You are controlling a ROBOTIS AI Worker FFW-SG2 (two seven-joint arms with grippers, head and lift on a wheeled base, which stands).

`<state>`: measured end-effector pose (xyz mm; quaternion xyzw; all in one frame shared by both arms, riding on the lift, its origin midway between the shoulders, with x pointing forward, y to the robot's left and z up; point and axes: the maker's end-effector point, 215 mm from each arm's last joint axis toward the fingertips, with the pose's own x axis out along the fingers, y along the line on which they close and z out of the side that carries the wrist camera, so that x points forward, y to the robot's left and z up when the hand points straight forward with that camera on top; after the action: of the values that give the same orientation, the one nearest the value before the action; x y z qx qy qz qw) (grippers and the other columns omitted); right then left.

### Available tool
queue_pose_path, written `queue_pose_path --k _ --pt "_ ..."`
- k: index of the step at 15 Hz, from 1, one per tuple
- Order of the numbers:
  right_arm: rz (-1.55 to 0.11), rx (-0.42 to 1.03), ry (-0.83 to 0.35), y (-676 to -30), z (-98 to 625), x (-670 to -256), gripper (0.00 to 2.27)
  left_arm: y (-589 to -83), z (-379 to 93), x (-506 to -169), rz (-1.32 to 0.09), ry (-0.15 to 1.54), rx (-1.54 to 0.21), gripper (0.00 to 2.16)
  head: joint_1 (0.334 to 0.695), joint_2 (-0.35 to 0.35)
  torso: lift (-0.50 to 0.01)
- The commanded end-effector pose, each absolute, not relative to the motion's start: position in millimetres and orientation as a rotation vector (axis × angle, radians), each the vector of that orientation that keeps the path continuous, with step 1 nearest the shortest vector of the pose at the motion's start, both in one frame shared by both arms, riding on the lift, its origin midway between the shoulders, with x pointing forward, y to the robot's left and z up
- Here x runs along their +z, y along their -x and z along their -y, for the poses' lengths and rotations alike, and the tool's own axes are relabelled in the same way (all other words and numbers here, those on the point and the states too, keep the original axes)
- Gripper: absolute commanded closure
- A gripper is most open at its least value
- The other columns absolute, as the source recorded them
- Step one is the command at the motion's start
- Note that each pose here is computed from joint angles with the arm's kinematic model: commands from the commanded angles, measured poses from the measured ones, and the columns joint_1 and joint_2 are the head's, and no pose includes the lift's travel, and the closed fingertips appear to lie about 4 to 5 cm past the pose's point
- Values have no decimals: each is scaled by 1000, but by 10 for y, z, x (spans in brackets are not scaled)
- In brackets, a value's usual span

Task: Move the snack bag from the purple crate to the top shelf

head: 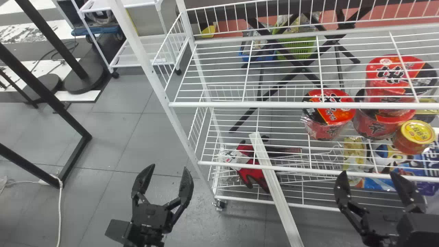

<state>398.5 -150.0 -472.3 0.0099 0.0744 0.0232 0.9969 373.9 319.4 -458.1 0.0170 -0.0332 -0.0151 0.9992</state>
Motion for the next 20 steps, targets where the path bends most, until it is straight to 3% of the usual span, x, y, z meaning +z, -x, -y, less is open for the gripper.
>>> queue_pose_path --k 1,11,13,18,20 --pt "-149 45 -23 -3989 1491 -4719 80 -3746 -3191 -4575 68 -34 -32 134 695 247 -453" --pt "-138 47 -16 -3955 1374 -4600 76 -3749 -3182 -4566 69 -36 -38 134 695 250 -452" --pt "-277 23 10 -3896 1436 -4813 97 -3761 -3171 -4570 68 -35 -42 134 695 256 -452" --pt "-305 -24 -7 -3617 1660 -4146 93 -3831 -3195 -4606 61 -27 -49 134 695 252 -452" --pt "-386 -69 12 -3445 1951 -4026 97 -3858 -3186 -4597 63 -20 -54 134 695 233 -452"
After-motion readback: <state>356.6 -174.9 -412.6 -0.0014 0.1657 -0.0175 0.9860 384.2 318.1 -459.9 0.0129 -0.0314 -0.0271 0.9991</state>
